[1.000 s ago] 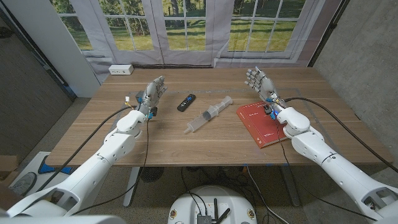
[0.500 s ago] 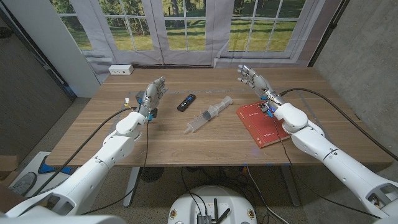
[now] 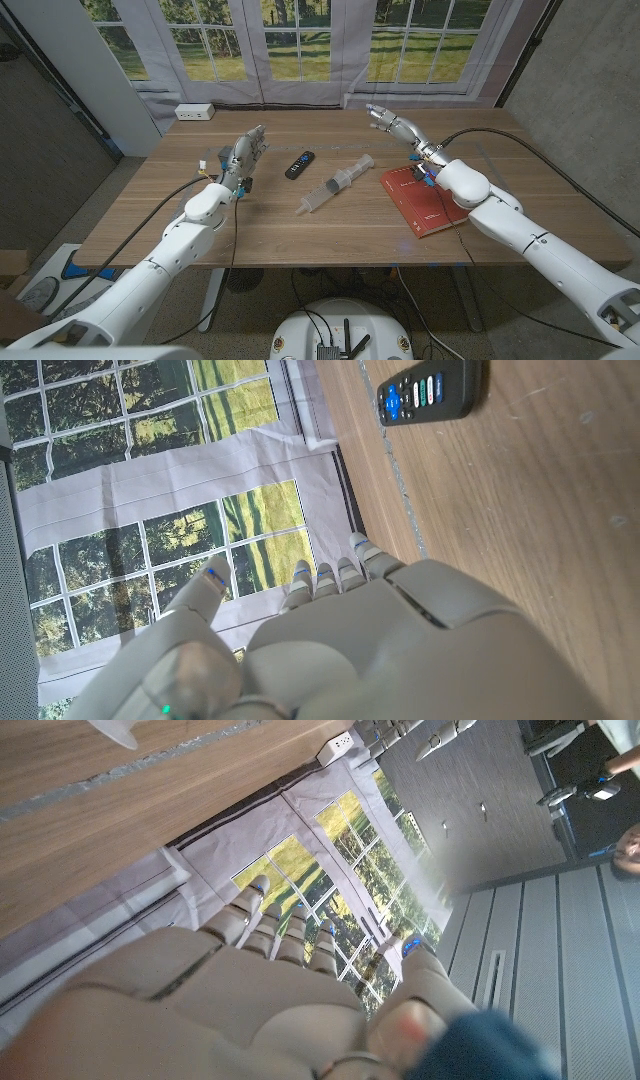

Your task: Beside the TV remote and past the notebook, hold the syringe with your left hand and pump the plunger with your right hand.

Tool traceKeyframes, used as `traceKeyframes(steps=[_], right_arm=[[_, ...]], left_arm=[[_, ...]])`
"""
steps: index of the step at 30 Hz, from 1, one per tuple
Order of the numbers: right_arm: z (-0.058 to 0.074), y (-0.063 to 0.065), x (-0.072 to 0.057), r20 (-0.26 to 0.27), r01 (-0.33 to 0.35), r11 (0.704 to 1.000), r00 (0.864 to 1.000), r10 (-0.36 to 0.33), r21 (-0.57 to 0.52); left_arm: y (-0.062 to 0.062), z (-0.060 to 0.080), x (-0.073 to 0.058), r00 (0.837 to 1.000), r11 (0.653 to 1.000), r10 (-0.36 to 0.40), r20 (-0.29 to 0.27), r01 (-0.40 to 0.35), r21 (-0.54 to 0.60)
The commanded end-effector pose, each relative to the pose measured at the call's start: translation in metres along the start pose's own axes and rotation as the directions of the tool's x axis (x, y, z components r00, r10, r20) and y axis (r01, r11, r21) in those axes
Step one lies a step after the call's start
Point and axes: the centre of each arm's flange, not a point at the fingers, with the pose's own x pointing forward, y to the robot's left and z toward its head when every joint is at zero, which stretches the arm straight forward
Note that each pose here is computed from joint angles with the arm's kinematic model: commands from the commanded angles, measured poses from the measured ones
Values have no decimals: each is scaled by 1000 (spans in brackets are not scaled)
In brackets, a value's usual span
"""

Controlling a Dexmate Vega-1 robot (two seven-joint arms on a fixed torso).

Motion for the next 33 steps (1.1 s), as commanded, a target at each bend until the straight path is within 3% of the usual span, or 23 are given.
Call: traceKeyframes(steps=[1, 14, 28, 33], right_arm=[[23, 13, 9, -18, -117, 973, 993, 116, -200], [34, 24, 20, -80, -260, 894, 965, 249, -365], [54, 30, 33, -161, -399, 759, 914, 371, -514], [62, 34, 37, -206, -448, 693, 890, 407, -566]], left_arm=[[-1, -1, -13, 1000, 1000, -3, 9, 3, -13], [5, -6, -21, 1000, 1000, 2, 13, -1, -14], [12, -4, -20, 999, 999, 34, 31, -34, 2], [15, -4, -20, 998, 999, 46, 30, -46, 4]])
